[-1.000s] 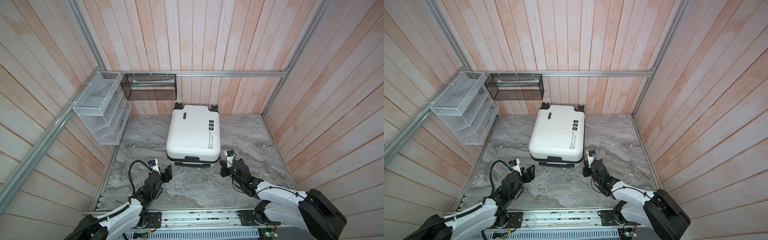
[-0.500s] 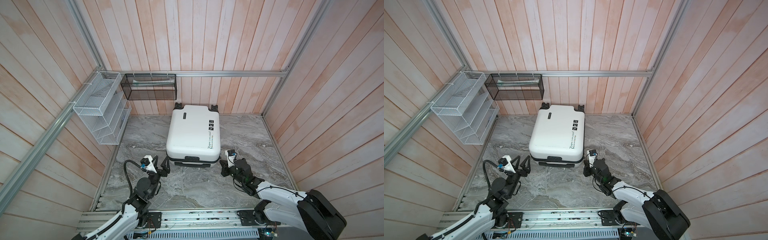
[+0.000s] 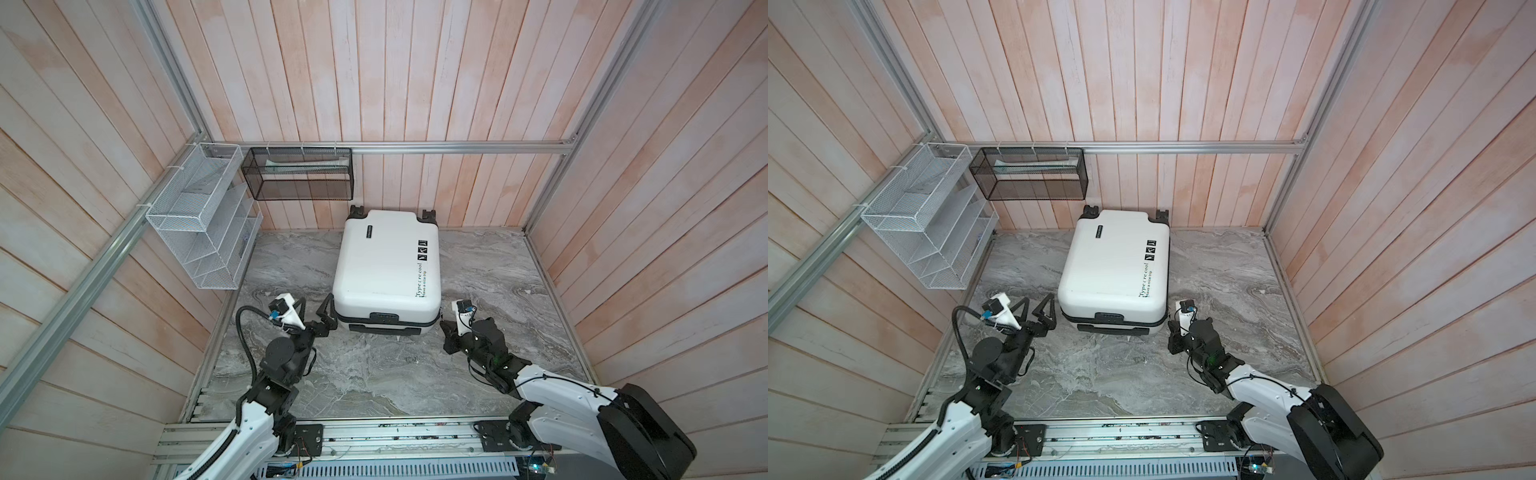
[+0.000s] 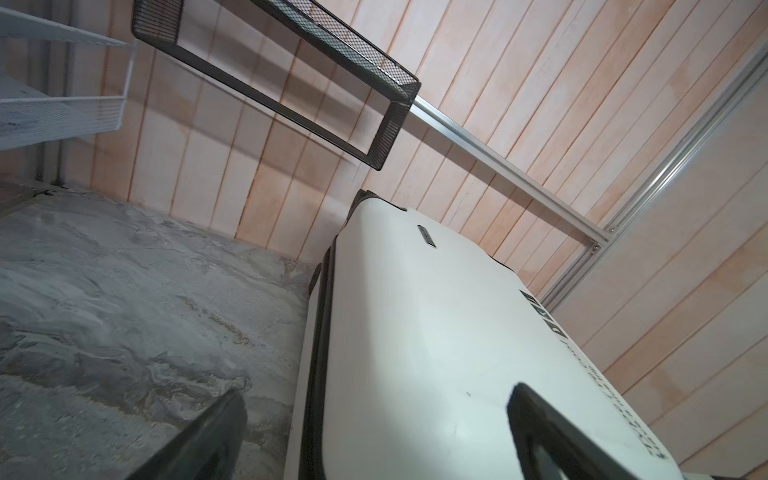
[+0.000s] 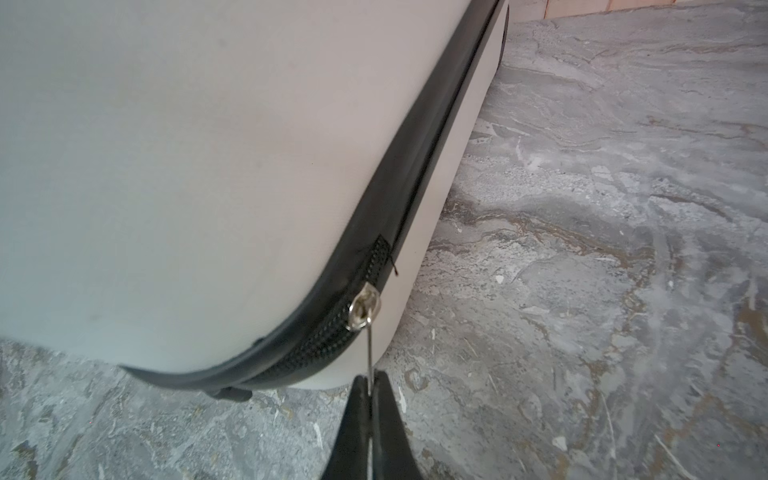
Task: Pack the luggage
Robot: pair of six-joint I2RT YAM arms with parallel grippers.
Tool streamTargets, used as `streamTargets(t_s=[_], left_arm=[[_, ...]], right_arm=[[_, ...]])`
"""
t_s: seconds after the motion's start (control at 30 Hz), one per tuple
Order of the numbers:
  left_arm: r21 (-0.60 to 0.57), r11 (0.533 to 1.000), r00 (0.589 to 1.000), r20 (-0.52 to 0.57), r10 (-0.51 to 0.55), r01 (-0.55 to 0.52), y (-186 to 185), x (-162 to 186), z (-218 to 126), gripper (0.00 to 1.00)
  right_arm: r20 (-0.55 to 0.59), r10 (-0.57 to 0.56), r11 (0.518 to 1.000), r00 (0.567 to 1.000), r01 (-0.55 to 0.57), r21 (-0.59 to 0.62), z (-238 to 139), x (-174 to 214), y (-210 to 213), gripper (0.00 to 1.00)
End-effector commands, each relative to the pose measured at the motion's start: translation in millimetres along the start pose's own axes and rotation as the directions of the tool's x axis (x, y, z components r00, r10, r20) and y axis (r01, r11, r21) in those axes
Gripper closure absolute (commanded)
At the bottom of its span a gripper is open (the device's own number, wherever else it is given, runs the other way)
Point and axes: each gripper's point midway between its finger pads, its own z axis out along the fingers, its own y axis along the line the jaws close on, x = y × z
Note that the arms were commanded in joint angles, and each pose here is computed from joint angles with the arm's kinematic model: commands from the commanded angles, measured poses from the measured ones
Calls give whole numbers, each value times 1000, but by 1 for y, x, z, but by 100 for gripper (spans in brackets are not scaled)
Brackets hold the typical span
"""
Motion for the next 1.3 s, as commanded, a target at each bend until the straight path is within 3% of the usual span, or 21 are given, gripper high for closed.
streamTargets(t_s=[0.0,0.23,0.67,1.03,1.27], left_arm=[[135,990,993,-113,45,-29,-34,6,23,0],[213,977,966,-254,54,1,-57,26,57,0],[250,957,941,-334,-54,144,-67,52,69,0],[360,908,921,-385,-64,213,-123,80,94,0],[325,937,933,-361,-1,127,-115,60,96,0]], right_arm=[[4,13,1000,1000,-14,27,-3,0,-7,100],[17,21,999,1000,-21,43,-4,-6,-10,100],[46,35,997,998,-38,63,-6,-19,-19,100],[71,86,983,994,-96,159,-12,-26,-51,100],[80,110,975,991,-123,183,-16,-27,-65,100]])
